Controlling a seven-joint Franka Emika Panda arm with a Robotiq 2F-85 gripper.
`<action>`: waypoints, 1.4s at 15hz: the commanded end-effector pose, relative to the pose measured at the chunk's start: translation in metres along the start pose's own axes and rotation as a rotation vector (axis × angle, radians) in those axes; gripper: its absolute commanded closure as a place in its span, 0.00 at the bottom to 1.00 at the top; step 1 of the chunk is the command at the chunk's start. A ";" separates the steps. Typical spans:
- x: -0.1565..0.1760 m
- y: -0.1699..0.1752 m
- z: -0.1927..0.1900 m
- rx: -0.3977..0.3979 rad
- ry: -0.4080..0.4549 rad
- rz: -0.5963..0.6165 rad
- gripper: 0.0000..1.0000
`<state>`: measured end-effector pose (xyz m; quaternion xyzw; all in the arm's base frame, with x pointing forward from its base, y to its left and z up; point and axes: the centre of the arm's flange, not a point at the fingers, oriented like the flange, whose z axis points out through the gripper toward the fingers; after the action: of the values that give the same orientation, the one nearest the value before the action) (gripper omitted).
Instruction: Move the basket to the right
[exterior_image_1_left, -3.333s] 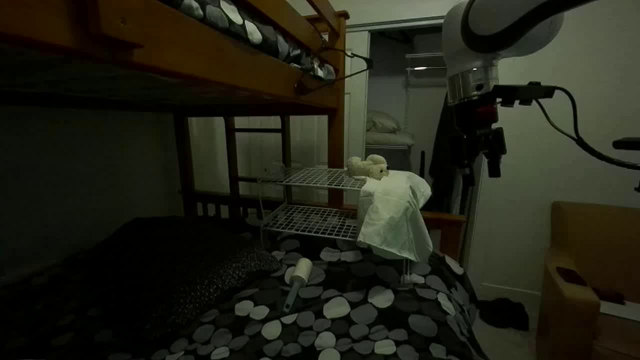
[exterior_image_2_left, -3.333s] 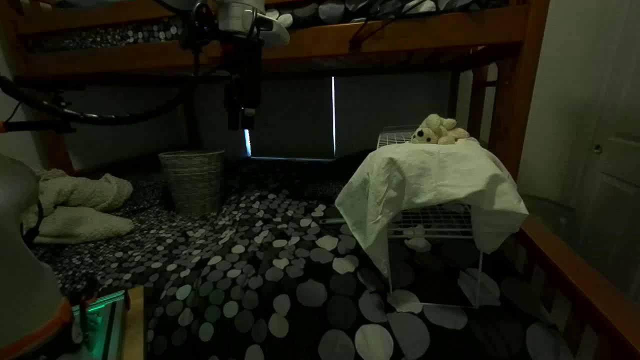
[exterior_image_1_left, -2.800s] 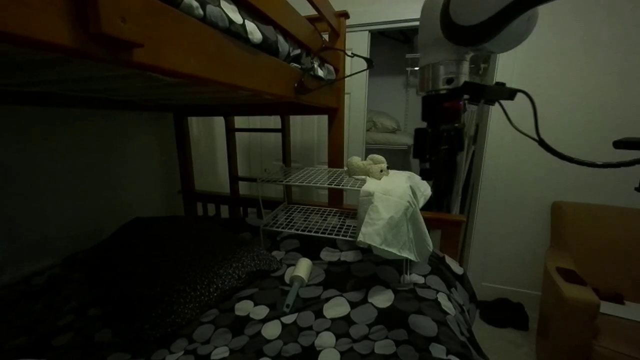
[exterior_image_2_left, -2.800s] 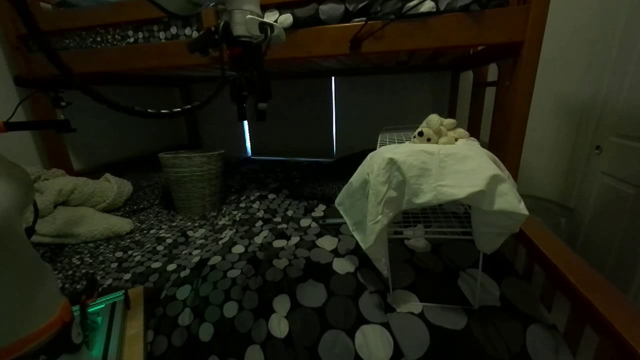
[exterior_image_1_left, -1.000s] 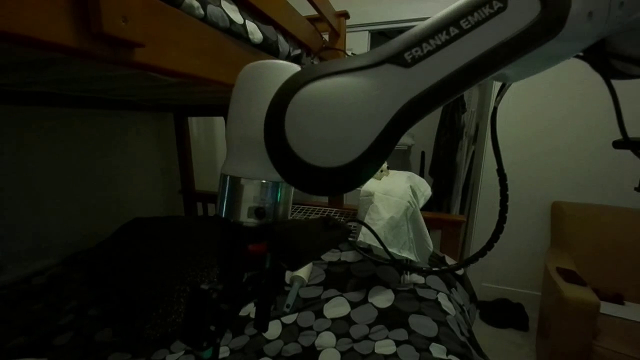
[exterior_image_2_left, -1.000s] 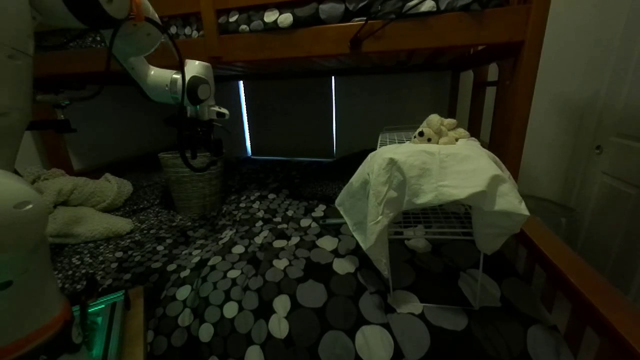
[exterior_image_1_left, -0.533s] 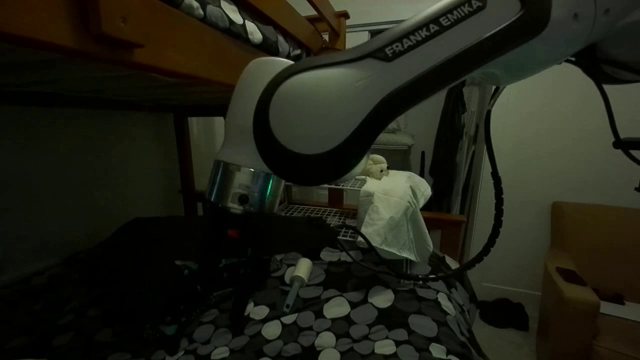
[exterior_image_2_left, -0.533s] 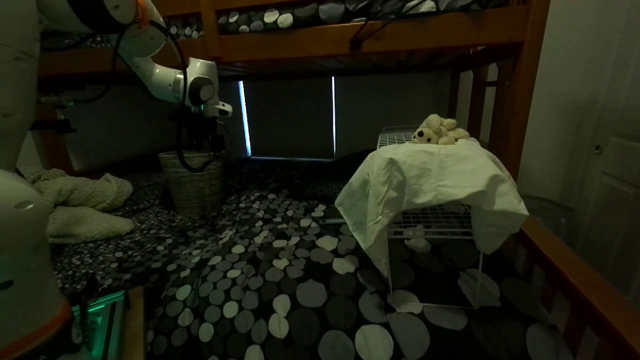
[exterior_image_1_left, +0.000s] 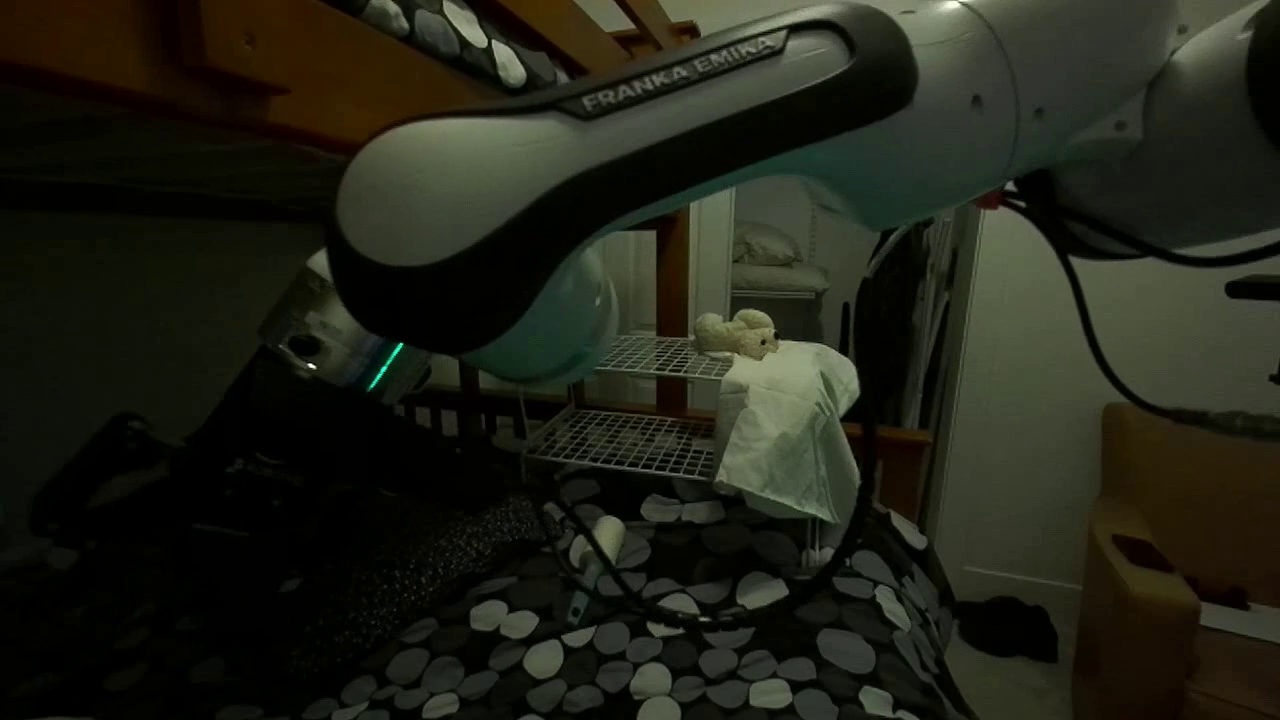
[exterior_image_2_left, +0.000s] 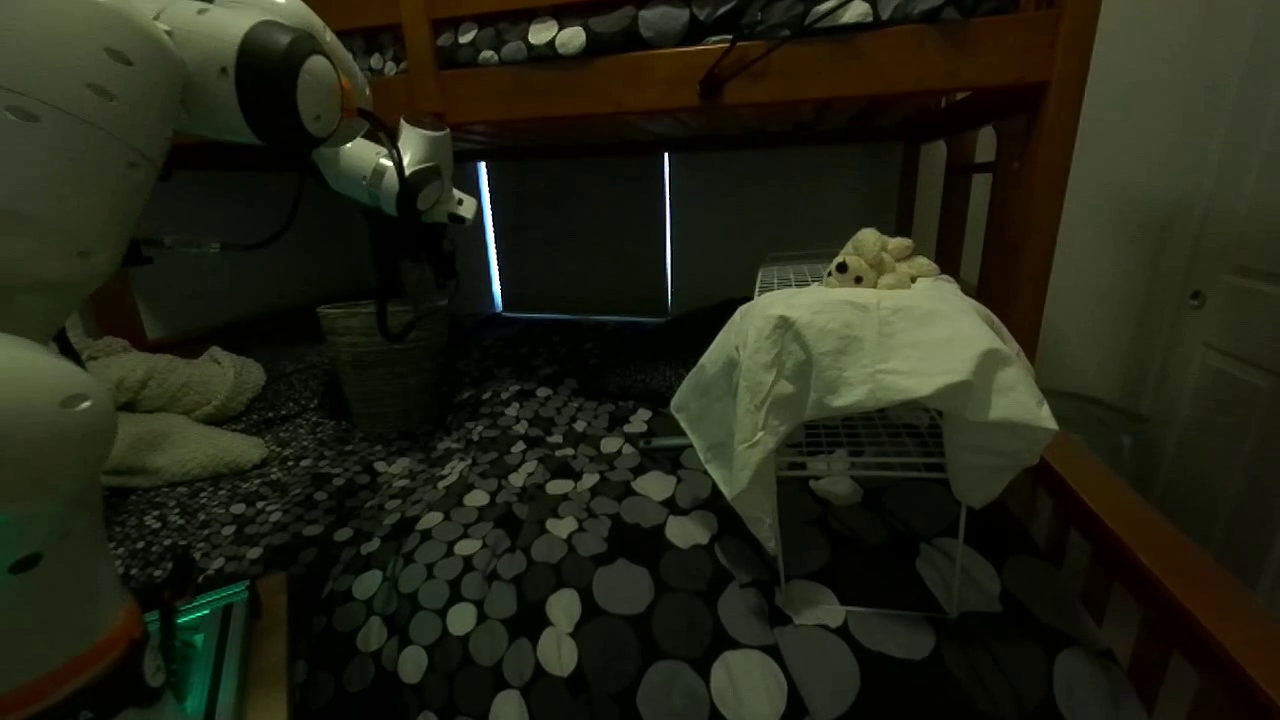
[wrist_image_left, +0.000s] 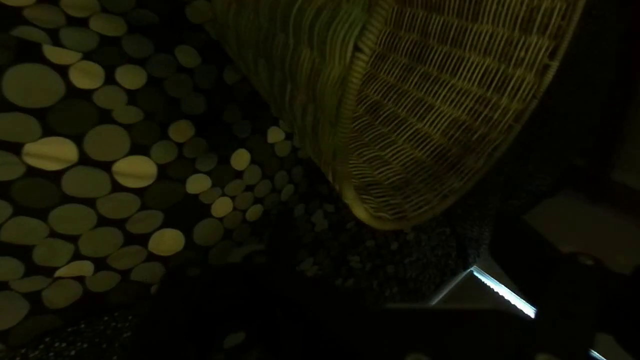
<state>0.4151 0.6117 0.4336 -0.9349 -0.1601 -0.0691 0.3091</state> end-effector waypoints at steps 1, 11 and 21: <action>0.043 -0.034 0.043 -0.022 -0.132 0.085 0.00; 0.047 -0.042 0.104 -0.337 -0.266 0.092 0.00; 0.051 -0.030 0.139 -0.340 -0.192 -0.074 0.48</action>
<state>0.4322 0.6898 0.3518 -0.9734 -0.1958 0.0014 0.1189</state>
